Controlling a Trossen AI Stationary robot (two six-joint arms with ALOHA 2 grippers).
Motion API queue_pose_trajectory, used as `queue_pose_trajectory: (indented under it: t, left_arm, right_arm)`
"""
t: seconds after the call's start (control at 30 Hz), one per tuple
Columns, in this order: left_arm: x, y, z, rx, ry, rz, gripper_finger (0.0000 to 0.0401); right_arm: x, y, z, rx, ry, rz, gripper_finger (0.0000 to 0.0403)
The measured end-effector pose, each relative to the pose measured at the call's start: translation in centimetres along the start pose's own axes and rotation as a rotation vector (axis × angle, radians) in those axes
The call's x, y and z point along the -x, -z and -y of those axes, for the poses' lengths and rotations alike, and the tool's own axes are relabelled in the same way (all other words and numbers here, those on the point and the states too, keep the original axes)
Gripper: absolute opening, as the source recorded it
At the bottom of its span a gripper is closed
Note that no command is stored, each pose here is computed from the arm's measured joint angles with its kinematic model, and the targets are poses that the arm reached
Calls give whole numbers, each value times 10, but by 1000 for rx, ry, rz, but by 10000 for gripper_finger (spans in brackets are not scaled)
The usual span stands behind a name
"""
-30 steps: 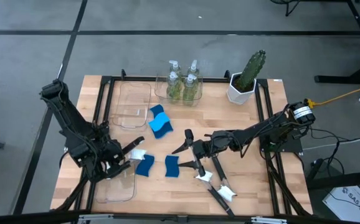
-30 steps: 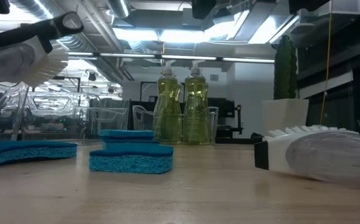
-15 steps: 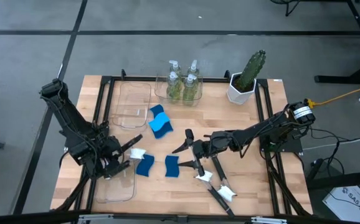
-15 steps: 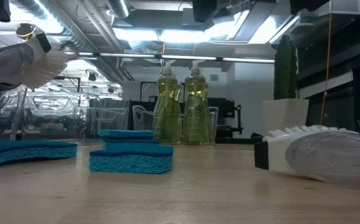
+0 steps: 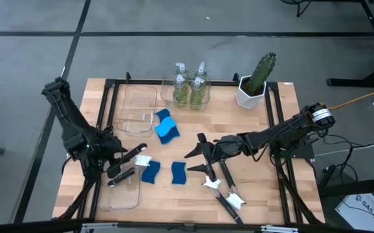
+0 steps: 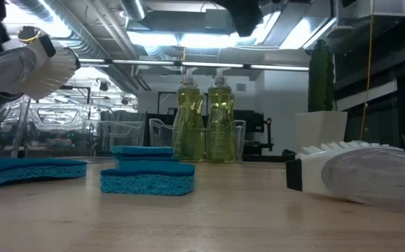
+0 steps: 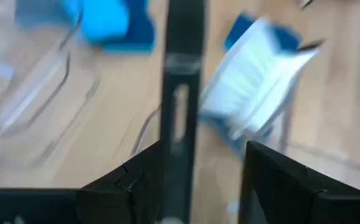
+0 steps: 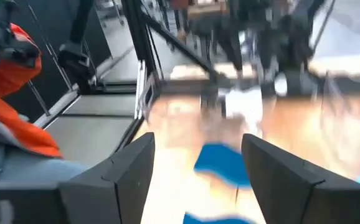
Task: Pick & Place Kitchen Sink Supplies
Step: Put the black dish brush into the bottom left transparent bin
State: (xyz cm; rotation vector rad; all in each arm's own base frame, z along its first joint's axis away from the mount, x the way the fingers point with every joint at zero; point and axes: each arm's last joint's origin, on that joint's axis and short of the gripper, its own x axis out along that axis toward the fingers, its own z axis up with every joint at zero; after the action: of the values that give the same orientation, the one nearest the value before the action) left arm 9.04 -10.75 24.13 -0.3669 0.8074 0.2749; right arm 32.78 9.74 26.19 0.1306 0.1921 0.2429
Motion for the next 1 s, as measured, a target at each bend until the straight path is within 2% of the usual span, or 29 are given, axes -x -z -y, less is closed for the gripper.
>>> queue_pose_trajectory:
  t: [0.13, 0.3, 0.43, 0.53, 0.7, 1.0]
  left_arm:
    - [7, -9, 5, -53, 97, 124, 214]
    - [19, -23, 15, -138, 209, 314, 212]
    - [28, -35, 23, -205, 234, 469, 214]
    - [30, -44, 26, -234, 225, 532, 214]
    - [23, -56, 26, -231, 221, 536, 210]
    - [-3, -75, 25, -170, 172, 490, 210]
  right_arm:
    - [12, 2, 0, -162, 25, -116, 239]
    - [27, 14, -1, -453, 86, -332, 239]
    - [39, 28, -1, -650, 132, -537, 239]
    - [47, 39, -3, -746, 188, -677, 239]
    - [59, 54, -6, -805, 309, -846, 239]
    - [68, 66, -15, -738, 501, -848, 239]
